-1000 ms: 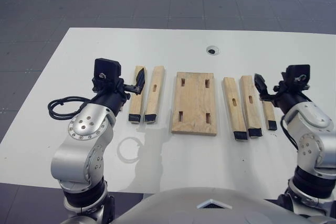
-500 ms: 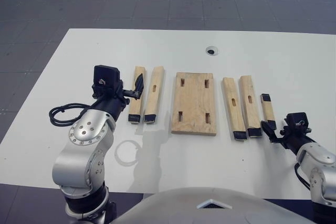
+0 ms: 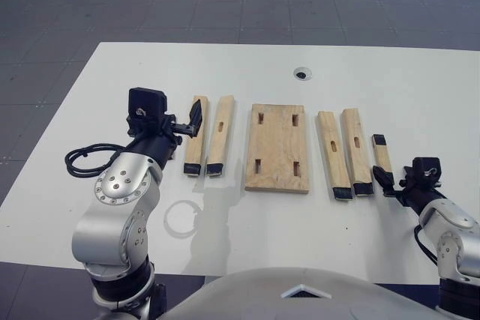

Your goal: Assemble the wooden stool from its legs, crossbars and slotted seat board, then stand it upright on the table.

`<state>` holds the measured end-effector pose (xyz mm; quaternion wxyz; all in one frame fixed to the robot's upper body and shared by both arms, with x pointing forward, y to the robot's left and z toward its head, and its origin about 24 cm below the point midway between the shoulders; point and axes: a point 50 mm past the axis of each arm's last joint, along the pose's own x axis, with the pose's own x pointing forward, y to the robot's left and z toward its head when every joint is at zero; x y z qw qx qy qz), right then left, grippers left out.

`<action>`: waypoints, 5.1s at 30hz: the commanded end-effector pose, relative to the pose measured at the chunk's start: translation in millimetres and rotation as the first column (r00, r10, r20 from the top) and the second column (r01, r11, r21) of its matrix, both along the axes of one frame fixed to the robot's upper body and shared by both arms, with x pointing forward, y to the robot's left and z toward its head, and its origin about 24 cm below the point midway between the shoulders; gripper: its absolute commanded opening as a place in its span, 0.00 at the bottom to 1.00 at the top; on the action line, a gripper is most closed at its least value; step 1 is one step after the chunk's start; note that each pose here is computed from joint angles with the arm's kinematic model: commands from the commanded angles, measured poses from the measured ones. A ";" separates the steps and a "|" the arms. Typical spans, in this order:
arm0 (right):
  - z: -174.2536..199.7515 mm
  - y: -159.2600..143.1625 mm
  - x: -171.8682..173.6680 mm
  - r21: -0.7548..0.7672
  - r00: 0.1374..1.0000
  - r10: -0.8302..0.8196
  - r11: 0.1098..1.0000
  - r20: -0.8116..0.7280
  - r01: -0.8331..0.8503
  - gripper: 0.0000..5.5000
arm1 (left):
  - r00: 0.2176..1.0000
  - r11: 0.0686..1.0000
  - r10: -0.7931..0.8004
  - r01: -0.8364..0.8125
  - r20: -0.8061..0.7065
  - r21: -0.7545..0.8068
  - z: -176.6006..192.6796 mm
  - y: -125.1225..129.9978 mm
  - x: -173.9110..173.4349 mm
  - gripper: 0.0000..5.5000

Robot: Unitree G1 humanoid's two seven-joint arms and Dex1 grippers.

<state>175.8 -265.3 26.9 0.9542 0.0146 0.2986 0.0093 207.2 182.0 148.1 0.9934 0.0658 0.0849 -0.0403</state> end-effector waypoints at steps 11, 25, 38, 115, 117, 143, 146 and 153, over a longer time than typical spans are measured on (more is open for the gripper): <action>-32.1 16.0 -29.8 0.067 0.979 0.051 0.997 -0.198 -0.038 0.44 | 1.000 1.000 0.007 -0.007 -0.015 0.009 -0.6 -0.4 -2.2 0.78; 39.9 -35.6 50.2 -0.077 0.987 -0.042 0.996 0.152 0.054 0.23 | 0.998 0.997 -0.028 0.024 -0.055 -0.072 -1.7 4.6 4.2 0.78; 160.9 133.1 107.0 0.018 0.703 0.373 0.877 0.605 -0.480 0.23 | 0.865 0.340 -0.479 0.337 0.147 -0.878 44.8 -40.1 71.2 0.78; 121.8 182.1 73.8 -0.016 0.620 0.590 0.731 0.518 -0.682 0.23 | 0.848 0.655 -0.525 0.347 -0.074 -0.671 35.4 -64.8 87.6 0.07; 122.0 182.6 74.2 -0.016 0.618 0.590 0.730 0.520 -0.683 0.23 | 0.843 0.638 -0.535 0.359 -0.057 -0.681 37.2 -67.0 86.0 0.07; 114.1 162.5 90.5 -0.042 0.732 0.457 0.860 0.505 -0.508 0.91 | 0.998 0.970 0.012 0.004 0.061 -0.245 15.3 -15.0 57.1 0.07; 111.9 157.3 92.8 -0.033 0.760 0.405 0.891 0.508 -0.453 0.99 | 0.982 0.962 0.180 -0.165 0.053 -0.217 -5.7 6.1 43.9 0.07; 100.1 149.7 88.4 -0.001 0.817 0.314 0.934 0.484 -0.358 1.00 | 0.970 0.946 0.241 -0.241 -0.027 -0.217 -45.7 25.6 43.6 0.07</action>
